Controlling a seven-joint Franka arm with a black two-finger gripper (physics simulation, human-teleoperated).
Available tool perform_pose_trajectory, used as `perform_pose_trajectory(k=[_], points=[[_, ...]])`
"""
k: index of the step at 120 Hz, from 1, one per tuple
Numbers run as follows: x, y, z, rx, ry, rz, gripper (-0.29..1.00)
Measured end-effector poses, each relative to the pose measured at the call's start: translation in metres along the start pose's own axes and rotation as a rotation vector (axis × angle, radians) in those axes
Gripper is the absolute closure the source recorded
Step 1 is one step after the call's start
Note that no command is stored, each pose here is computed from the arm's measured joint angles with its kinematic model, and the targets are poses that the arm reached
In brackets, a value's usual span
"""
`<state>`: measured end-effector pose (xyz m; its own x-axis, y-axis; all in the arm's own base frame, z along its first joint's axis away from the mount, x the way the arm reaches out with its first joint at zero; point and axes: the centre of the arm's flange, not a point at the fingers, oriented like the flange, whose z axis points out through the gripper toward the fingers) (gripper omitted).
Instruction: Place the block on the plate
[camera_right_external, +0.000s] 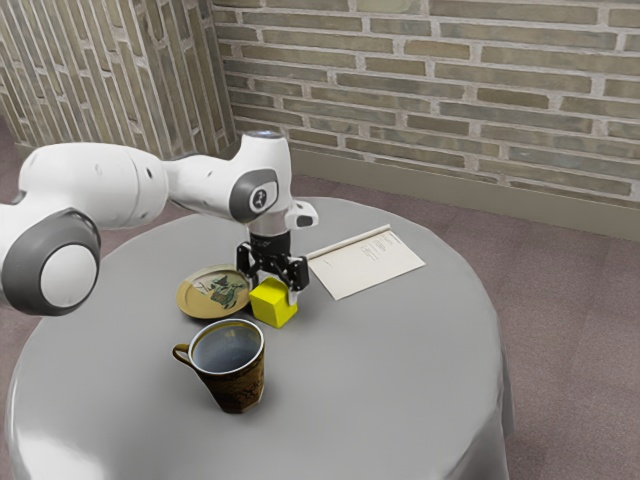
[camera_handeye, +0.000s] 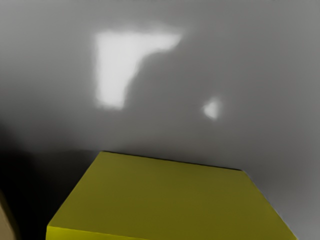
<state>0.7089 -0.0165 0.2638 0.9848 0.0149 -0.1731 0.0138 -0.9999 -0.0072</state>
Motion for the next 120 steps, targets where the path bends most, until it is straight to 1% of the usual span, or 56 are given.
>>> perform_pose_trajectory(k=[47, 67, 101, 120], points=[[0.002, 0.000, 0.002, -0.001, 0.011, -0.006, 0.21], [0.004, 0.000, 0.000, 0.000, 0.020, -0.007, 0.24], [0.012, 0.015, -0.011, -0.005, 0.053, 0.013, 0.26], [0.009, 0.019, -0.035, -0.002, 0.083, 0.019, 0.28]])
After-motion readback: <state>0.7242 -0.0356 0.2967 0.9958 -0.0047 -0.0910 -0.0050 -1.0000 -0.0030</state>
